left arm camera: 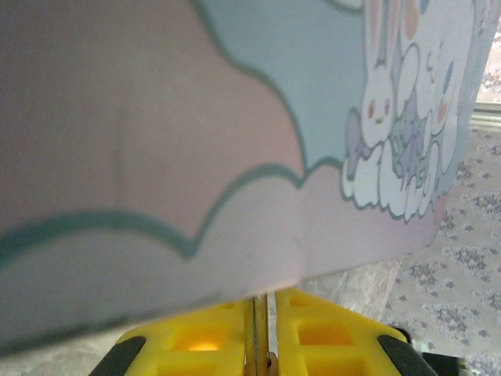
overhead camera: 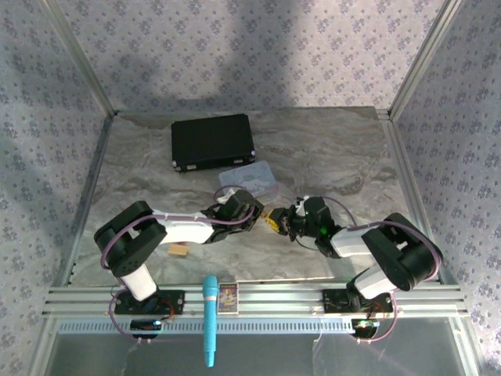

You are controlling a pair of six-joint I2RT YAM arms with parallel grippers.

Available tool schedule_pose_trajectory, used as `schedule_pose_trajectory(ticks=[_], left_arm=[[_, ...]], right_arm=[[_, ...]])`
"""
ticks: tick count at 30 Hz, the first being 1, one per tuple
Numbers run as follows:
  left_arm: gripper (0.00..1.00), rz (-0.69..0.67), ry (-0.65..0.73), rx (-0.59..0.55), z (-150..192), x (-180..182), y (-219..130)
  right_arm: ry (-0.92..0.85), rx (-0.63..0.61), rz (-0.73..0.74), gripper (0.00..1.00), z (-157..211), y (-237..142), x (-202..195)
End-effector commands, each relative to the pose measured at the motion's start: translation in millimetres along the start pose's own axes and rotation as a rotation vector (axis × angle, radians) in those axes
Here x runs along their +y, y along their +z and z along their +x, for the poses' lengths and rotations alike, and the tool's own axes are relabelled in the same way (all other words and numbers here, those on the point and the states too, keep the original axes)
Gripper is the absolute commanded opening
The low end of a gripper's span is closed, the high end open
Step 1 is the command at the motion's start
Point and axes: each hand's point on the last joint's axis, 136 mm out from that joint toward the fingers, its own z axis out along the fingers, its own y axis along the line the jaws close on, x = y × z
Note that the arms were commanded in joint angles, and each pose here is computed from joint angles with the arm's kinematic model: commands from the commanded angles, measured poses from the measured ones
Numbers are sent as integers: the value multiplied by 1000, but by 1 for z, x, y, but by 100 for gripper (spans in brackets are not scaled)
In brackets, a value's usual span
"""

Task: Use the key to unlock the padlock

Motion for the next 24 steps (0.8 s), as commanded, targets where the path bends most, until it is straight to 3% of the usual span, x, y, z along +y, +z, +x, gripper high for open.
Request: schedule_pose_trajectory(ticks=[1,11,13,15,16,22,24], left_arm=[[0,103,16,139,35,-34,-8],[0,121,-4,185,45,-40,-11],[0,135,6,200,52,-45,-14],[0,116,15,198,52,-42,-15],[0,108,11,188,50,-39,-15],[0,57,-14,143,38,-17,-8],[0,38,-13,137,37,-12,-6]], right_arm=[[-28,-35,-20,10,-3,-4,6],[-48,-74,18,7,-11,-9,2],[-67,-62,2,16,-11,-6,10],[-96,-54,-5,38,-9,-6,14],[-104,-57,9,42,-9,-8,12],[-241,-140,210,50,-15,-40,-19],[-374,-164,307,63,-18,-57,-20]])
